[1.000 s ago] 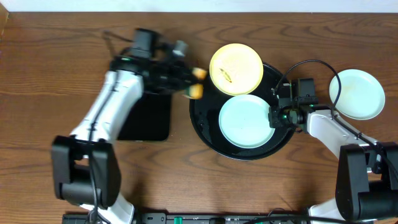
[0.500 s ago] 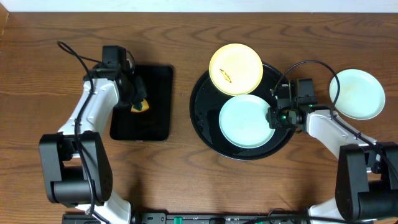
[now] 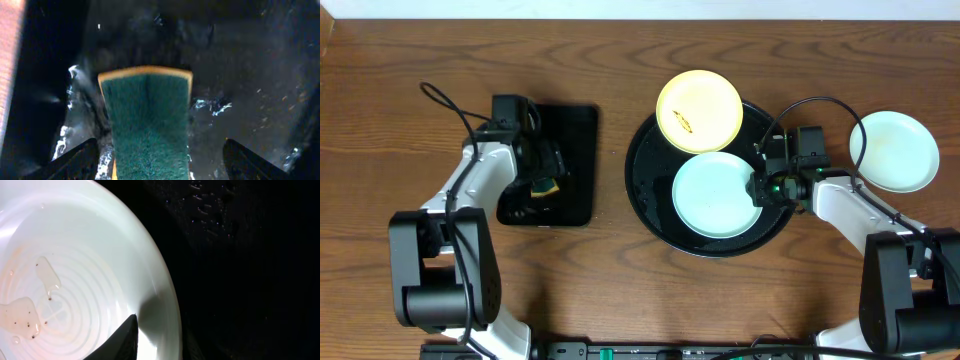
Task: Clean dirty plates on tray and stack at the side
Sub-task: 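Carry the sponge back into the black tray with the left gripper, then hold the sponge in the black tray while right gripper tilts the plate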
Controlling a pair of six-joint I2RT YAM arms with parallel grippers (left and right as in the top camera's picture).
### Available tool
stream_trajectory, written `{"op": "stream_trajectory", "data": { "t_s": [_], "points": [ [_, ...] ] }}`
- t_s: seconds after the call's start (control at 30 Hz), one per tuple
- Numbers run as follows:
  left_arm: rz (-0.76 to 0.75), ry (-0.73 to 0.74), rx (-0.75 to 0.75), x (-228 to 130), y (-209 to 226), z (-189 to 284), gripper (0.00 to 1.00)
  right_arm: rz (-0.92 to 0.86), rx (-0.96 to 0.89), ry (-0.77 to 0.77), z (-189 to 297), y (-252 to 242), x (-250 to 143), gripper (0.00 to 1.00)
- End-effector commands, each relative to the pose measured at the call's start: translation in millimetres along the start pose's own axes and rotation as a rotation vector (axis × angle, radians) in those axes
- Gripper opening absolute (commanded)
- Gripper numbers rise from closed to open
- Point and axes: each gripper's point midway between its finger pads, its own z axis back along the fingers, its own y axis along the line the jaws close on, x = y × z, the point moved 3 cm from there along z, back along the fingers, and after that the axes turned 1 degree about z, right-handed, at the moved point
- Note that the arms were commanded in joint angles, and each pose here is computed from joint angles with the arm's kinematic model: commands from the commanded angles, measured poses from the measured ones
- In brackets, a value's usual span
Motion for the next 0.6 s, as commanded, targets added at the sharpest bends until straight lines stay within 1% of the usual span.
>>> {"op": "stream_trajectory", "data": {
  "t_s": [0.0, 0.23, 0.27, 0.3, 0.33, 0.37, 0.4, 0.47, 0.5, 0.53, 0.57],
  "points": [
    [-0.011, 0.027, 0.020, -13, 5, -11, 0.79, -0.012, -0.045, 0.057, -8, -7, -16, 0.28],
    [-0.011, 0.037, 0.024, -16, 7, -13, 0.78, -0.012, -0.045, 0.057, -8, -7, -16, 0.28],
    [-0.011, 0.038, 0.024, -17, 7, -13, 0.72, -0.012, -0.045, 0.057, -8, -7, -16, 0.28],
    [-0.011, 0.039, 0.024, -17, 7, -13, 0.62, -0.012, -0.045, 0.057, -8, -7, -16, 0.28],
    [-0.011, 0.044, 0.026, -18, 7, -13, 0.47, -0.012, -0.045, 0.057, -8, -7, -16, 0.28],
    [-0.011, 0.048, 0.027, -20, 8, -14, 0.41, -0.012, -0.045, 0.057, -8, -7, -16, 0.28],
    [-0.010, 0.058, 0.030, -24, 9, -15, 0.40, -0.012, -0.045, 0.058, -8, -7, -16, 0.28],
    [-0.009, 0.072, 0.035, -31, 12, -19, 0.40, -0.012, -0.045, 0.058, -8, -7, -16, 0.28],
    [-0.009, 0.079, 0.037, -34, 13, -20, 0.46, -0.012, -0.045, 0.058, -8, -7, -16, 0.28],
    [-0.009, 0.083, 0.039, -37, 14, -22, 0.55, -0.012, -0.045, 0.058, -8, -7, -16, 0.28],
    [-0.009, 0.087, 0.040, -39, 15, -24, 0.36, -0.012, -0.045, 0.057, -8, -7, -16, 0.28]
  ]
}}
